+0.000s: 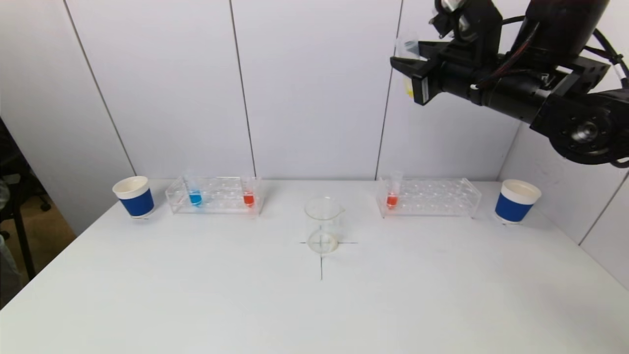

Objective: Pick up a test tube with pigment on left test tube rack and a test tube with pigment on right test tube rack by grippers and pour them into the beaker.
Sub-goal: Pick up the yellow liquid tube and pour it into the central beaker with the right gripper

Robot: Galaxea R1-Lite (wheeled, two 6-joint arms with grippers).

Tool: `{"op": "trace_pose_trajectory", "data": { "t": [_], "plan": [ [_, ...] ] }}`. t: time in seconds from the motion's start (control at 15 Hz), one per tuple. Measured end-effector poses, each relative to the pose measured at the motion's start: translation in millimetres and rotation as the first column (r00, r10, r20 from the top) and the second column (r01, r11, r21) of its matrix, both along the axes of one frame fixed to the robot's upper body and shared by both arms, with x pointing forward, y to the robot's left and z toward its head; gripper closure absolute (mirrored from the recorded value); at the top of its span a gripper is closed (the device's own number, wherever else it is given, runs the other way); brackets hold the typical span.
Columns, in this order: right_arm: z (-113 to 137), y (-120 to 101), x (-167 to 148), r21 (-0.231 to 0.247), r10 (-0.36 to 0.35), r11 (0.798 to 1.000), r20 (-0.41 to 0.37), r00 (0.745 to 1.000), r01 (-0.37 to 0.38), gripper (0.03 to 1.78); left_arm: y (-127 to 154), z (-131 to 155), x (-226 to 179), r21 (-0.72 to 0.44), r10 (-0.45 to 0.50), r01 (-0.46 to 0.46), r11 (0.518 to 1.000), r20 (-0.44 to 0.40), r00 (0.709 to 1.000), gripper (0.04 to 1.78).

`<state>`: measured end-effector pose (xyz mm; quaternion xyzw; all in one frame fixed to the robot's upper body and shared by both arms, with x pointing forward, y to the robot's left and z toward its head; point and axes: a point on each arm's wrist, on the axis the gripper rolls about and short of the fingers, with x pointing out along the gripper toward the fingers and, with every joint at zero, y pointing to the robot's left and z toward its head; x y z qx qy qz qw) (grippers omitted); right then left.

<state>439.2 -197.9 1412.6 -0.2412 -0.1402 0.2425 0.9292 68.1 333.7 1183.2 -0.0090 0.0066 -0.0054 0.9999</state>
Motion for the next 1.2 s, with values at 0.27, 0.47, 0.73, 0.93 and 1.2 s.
{"op": "trace_pose_trajectory", "data": {
  "t": [0.27,0.47,0.73,0.93,1.2],
  "plan": [
    [-22,15,13,-0.117,0.07,0.991,0.016,0.997,-0.068,1.32,0,0,0,0.0,0.0,0.0,1.0,0.0,1.0,0.05],
    [-39,21,23,-0.232,0.115,0.967,0.039,0.993,-0.103,1.32,0,0,0,0.0,0.0,0.0,1.0,0.0,1.0,0.05],
    [-59,27,32,-0.352,0.158,0.928,0.063,0.985,-0.126,1.32,0,0,0,0.0,0.0,0.0,1.0,0.0,1.0,0.05],
    [-72,32,39,-0.388,0.217,0.907,0.097,0.971,-0.164,1.32,0,0,0,0.0,0.0,0.0,1.0,0.0,1.0,0.05],
    [-93,41,46,-0.446,0.278,0.876,0.162,0.947,-0.181,1.32,0,0,0,0.0,0.0,0.0,1.0,0.0,1.0,0.05]
  ]
}}
